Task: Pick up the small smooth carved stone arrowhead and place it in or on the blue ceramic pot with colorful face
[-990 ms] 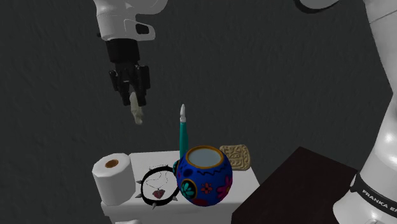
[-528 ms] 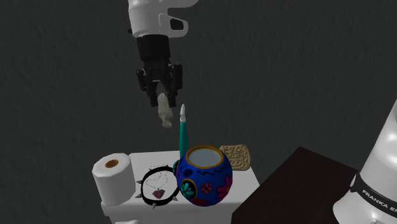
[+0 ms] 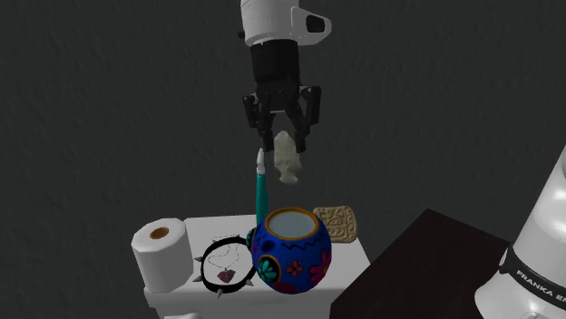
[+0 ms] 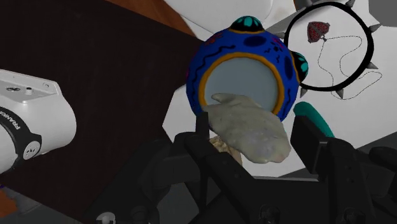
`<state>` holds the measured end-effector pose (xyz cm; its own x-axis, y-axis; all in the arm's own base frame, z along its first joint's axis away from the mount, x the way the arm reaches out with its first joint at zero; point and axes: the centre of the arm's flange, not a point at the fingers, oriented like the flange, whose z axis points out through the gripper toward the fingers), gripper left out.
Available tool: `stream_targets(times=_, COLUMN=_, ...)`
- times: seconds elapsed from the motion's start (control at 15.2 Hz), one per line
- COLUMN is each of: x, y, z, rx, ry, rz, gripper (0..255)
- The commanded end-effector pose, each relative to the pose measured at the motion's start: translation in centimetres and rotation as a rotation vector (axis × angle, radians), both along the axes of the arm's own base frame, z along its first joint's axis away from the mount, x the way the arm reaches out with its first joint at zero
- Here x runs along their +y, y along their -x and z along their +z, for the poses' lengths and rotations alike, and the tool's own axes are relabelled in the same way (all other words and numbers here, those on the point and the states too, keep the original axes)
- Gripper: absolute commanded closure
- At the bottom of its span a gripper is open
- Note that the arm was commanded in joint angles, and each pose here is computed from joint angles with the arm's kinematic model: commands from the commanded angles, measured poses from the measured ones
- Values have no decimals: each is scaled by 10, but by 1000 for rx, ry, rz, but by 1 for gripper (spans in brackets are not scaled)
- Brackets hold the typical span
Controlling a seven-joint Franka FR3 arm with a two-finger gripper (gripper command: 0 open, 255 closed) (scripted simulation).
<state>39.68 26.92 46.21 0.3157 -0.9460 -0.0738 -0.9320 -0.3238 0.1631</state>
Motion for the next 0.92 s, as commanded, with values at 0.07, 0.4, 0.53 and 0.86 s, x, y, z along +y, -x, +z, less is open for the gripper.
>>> stream_targets(times=0.07, x=-6, y=10, z=-10, rx=0, ry=-2, rz=0, gripper=255)
stream_targets(times=0.4, x=-6, y=10, z=-36, rx=0, ry=-2, rz=0, gripper=255)
stream_targets(times=0.53, x=-6, y=10, z=-47, rx=0, ry=-2, rz=0, gripper=255)
stream_targets(times=0.86, x=-6, y=10, z=-73, rx=0, ry=-2, rz=0, gripper=255)
